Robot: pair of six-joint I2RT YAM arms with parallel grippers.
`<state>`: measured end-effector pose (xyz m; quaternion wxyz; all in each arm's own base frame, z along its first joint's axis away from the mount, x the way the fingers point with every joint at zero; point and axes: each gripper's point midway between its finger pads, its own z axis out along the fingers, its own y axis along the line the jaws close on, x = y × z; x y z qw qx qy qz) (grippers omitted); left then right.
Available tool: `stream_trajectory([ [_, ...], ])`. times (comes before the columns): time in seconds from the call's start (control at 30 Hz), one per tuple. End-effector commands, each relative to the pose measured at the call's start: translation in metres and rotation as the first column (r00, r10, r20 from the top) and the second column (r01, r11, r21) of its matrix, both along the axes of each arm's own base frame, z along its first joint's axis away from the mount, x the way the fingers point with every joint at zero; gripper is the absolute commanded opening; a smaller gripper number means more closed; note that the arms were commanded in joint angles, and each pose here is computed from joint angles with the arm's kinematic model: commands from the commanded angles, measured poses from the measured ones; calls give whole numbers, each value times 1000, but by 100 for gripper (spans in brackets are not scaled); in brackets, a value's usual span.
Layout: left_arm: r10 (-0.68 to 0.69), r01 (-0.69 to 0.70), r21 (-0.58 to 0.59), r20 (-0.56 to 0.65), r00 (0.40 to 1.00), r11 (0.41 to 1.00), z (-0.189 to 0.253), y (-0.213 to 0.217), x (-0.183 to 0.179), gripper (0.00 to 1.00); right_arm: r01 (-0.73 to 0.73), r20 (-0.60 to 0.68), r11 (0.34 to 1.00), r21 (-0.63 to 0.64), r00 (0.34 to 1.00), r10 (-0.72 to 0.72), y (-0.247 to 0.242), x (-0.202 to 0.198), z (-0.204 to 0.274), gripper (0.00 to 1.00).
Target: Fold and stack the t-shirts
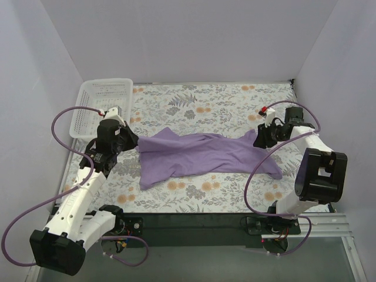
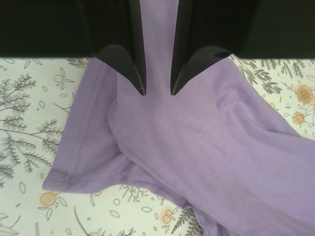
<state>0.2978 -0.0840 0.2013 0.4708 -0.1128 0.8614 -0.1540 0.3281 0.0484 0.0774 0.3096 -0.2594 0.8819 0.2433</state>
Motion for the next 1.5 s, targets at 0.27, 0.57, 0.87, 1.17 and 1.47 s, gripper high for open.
stream_trajectory([
  [0.27,34,-34,-2,12,999,999,0,9,-17,0,-20,-17,1000,21,1000,20,2,8,2,34],
  [0.57,31,-31,-10,10,999,999,-1,8,-20,0,-34,-69,999,5,997,35,1,-10,-18,38],
  [0.87,33,-33,-17,2,999,999,-5,8,-24,0,-35,-72,999,-22,997,33,-3,-9,-23,25],
  [1.17,27,-27,-26,-6,1000,999,-6,6,-23,0,-22,-61,998,-61,998,18,-10,-1,-25,36],
  [1.47,37,-37,-20,-1,999,999,-4,8,-24,0,-86,19,995,-51,996,87,-2,-16,-8,1],
])
